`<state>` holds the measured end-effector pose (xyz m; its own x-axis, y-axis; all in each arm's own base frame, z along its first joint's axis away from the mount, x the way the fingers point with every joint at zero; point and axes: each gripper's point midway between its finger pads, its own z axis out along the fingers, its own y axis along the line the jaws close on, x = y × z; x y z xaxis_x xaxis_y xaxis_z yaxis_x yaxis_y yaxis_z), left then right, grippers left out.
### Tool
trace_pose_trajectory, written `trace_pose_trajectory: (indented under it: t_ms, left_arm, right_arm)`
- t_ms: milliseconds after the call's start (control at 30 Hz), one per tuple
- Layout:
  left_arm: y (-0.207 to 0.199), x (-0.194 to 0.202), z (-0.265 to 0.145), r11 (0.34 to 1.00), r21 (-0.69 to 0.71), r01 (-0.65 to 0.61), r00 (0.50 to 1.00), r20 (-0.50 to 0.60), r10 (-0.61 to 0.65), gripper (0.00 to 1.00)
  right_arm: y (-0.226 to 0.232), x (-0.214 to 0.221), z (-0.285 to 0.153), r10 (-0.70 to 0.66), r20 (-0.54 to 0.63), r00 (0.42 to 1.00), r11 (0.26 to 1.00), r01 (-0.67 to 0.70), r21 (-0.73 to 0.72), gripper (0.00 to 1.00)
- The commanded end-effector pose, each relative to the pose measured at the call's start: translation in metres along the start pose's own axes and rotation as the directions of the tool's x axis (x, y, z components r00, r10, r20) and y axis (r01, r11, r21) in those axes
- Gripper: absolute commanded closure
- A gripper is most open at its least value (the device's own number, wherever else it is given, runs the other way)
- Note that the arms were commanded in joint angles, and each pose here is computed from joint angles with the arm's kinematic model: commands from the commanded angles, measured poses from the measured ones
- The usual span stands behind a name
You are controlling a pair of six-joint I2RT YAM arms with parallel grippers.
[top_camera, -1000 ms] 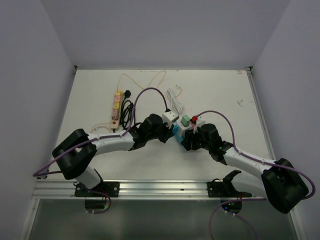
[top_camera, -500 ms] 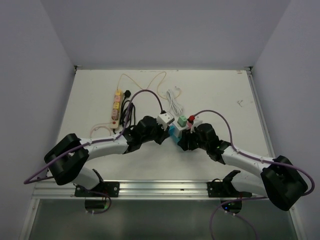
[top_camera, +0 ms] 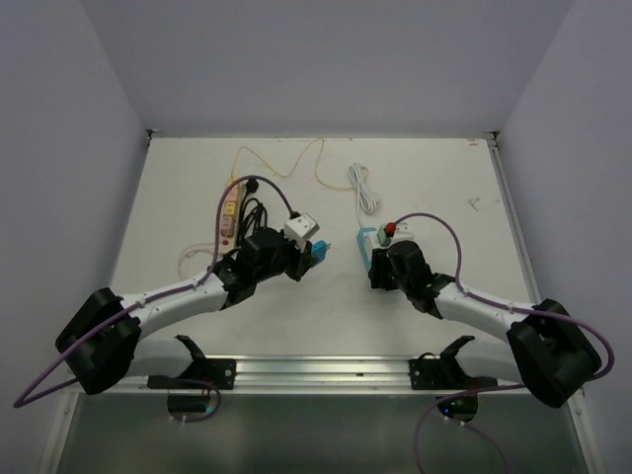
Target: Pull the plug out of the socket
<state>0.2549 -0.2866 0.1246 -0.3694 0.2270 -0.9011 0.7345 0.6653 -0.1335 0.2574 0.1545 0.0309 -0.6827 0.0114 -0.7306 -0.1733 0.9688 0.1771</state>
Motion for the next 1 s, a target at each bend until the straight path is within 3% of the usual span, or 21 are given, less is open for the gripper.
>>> trace_pose_trajectory:
  t_ms: [0,167,333,600,633,700,833,967]
  left_arm:
    - [0.022,-0.002,-0.006,0.991,-0.062,0.115,0.992,0.055,-0.112,1.00]
    - [0.053,-0.004,0.001,0.962,-0.138,0.234,0.971,0.085,-0.223,1.00]
    - [0.064,-0.014,0.030,0.942,-0.079,0.326,0.943,0.093,-0.318,1.00]
    - [0.092,-0.022,0.079,0.861,0.036,0.507,0.859,0.064,-0.508,0.99]
    - [0.094,-0.020,0.083,0.855,0.030,0.518,0.853,0.055,-0.518,0.91]
    - [0.103,-0.012,0.093,0.841,0.005,0.542,0.840,0.030,-0.542,0.85]
    - [0.111,-0.001,0.100,0.818,-0.021,0.575,0.818,0.005,-0.575,0.48]
    - [0.114,0.005,0.095,0.802,-0.046,0.595,0.803,0.004,-0.596,0.23]
  right_arm:
    - [-0.004,-0.017,-0.003,0.024,0.059,0.998,0.999,-0.025,0.029,1.00]
    - [0.006,-0.016,-0.004,0.006,0.054,0.999,1.000,-0.005,-0.029,1.00]
    - [0.010,-0.015,-0.004,-0.001,0.046,0.999,0.998,0.004,-0.055,1.00]
    - [0.013,-0.015,-0.005,-0.007,0.049,0.999,0.997,0.010,-0.073,1.00]
    - [0.013,-0.015,-0.004,-0.007,0.047,0.999,0.997,0.010,-0.073,1.00]
    - [0.013,-0.014,-0.004,-0.009,0.044,0.999,0.997,0.012,-0.072,1.00]
    - [0.014,-0.013,-0.003,-0.013,0.038,0.999,0.997,0.016,-0.077,1.00]
    - [0.016,-0.013,-0.003,-0.013,0.035,0.999,0.996,0.016,-0.084,1.00]
